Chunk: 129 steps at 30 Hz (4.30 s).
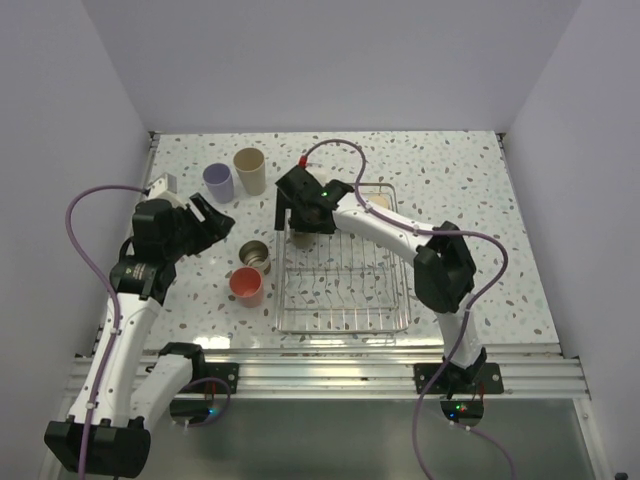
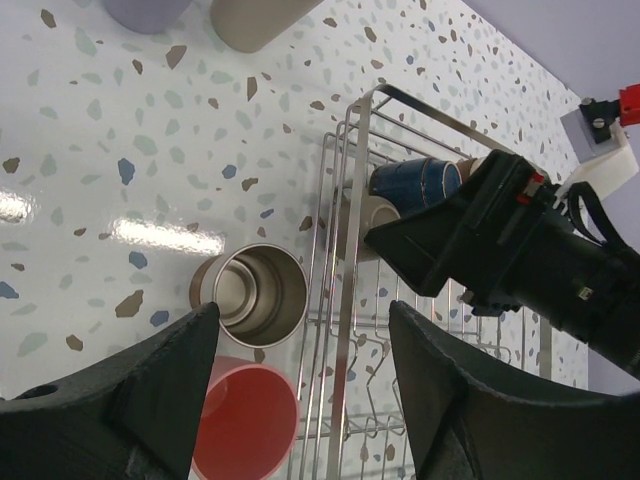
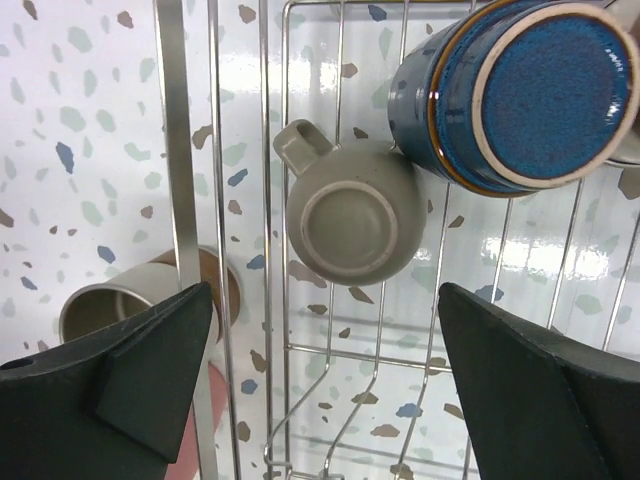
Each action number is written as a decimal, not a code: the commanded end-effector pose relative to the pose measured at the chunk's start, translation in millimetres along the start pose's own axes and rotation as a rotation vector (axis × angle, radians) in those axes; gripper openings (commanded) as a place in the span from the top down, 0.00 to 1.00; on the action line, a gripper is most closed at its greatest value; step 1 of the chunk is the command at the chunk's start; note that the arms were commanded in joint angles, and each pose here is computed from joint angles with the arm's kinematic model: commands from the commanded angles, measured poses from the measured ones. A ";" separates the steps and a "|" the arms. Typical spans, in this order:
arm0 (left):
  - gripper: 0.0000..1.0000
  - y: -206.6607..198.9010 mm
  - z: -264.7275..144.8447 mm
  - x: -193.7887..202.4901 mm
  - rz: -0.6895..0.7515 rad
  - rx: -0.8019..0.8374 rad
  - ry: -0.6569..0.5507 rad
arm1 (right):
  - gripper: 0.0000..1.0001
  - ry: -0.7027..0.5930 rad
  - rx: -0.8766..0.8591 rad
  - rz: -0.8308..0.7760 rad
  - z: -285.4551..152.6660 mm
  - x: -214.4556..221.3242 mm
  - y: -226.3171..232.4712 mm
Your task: Load the cups into the dish rack
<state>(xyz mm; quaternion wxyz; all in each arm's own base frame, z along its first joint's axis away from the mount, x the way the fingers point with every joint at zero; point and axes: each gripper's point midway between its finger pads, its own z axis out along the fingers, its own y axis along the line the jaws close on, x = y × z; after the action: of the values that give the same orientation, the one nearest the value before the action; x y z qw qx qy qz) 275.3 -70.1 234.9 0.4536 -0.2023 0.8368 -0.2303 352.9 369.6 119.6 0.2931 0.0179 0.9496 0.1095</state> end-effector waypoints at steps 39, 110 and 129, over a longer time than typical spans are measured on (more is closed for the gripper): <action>0.28 11.1 7.1 19.0 0.021 -0.008 0.046 | 0.76 0.036 0.004 -0.035 40.4 12.5 10.9; 0.97 66.6 99.7 93.0 0.159 -0.107 0.348 | 0.05 -0.154 -0.147 -0.050 -144.6 20.5 -57.6; 1.00 -68.9 45.1 -57.8 0.076 0.223 0.069 | 0.01 -0.140 -0.889 0.219 -206.3 -47.5 49.7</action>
<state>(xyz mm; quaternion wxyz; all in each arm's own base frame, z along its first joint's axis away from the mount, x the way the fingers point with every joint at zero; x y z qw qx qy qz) 357.0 -86.1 239.6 0.4270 -0.1267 0.8646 -0.2327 272.7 353.2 260.3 0.3337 -0.0194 0.8614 0.3824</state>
